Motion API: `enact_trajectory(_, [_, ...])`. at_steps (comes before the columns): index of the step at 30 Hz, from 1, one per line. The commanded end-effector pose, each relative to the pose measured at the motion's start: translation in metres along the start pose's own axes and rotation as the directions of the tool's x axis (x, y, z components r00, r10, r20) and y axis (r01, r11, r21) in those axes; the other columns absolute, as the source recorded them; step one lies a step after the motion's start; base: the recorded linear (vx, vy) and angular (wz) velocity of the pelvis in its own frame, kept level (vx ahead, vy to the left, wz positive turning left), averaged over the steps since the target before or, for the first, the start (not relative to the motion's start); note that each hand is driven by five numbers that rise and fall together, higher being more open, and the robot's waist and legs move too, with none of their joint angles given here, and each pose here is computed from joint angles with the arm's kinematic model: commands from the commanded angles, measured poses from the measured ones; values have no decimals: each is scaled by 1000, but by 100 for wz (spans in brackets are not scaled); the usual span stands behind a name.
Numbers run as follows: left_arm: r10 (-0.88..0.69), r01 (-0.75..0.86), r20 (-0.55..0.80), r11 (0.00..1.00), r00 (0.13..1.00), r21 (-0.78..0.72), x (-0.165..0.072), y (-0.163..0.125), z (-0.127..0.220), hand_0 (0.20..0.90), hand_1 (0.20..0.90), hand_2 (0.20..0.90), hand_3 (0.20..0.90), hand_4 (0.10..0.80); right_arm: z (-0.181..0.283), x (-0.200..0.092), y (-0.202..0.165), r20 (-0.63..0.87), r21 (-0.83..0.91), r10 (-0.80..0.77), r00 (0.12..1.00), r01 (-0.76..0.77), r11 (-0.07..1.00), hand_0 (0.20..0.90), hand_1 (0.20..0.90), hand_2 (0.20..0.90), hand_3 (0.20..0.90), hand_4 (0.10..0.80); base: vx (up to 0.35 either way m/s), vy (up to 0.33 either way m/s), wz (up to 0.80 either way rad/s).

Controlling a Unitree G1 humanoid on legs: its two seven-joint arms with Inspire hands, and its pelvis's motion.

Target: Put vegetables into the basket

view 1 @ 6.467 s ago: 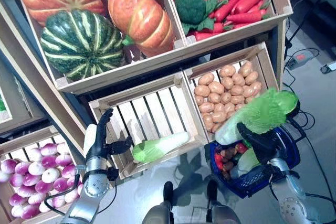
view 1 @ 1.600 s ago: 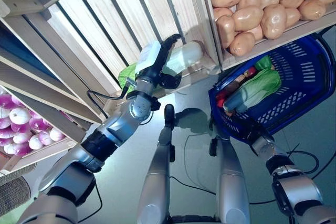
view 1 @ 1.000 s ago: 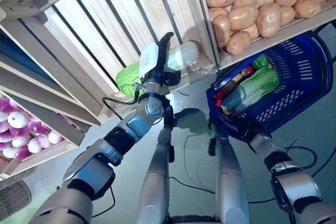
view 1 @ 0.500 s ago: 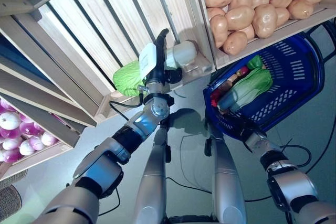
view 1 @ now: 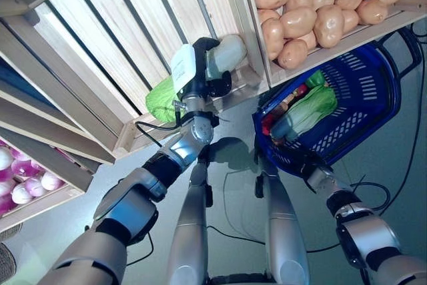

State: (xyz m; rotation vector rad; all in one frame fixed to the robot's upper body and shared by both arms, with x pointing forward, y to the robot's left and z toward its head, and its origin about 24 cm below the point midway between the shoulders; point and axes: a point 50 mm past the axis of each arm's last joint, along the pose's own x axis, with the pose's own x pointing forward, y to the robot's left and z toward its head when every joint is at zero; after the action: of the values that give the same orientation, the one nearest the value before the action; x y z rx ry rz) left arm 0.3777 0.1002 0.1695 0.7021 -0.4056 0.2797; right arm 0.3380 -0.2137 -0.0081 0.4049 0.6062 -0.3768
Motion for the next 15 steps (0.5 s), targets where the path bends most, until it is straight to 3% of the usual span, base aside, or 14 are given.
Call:
enact_trajectory(1, [-17, 29, 134, 995, 991, -93, 16, -8, 51, 300, 300, 300, 300, 400, -12, 0, -19, -25, -77, -79, 997, 77, 994, 900, 900, 900, 900, 800, 0, 0, 0])
enact_trajectory(8, [-21, 41, 171, 992, 985, -118, 11, -5, 46, 300, 300, 300, 300, 400, -18, 0, -25, -13, -65, -106, 994, 105, 992, 900, 900, 900, 900, 800, 0, 0, 0])
enact_trajectory(15, [-8, 78, 215, 944, 977, -320, -2, 15, 37, 300, 300, 300, 300, 400, -25, -2, -36, 59, -40, -130, 990, 132, 990, 900, 900, 900, 900, 800, 11, 8, -2])
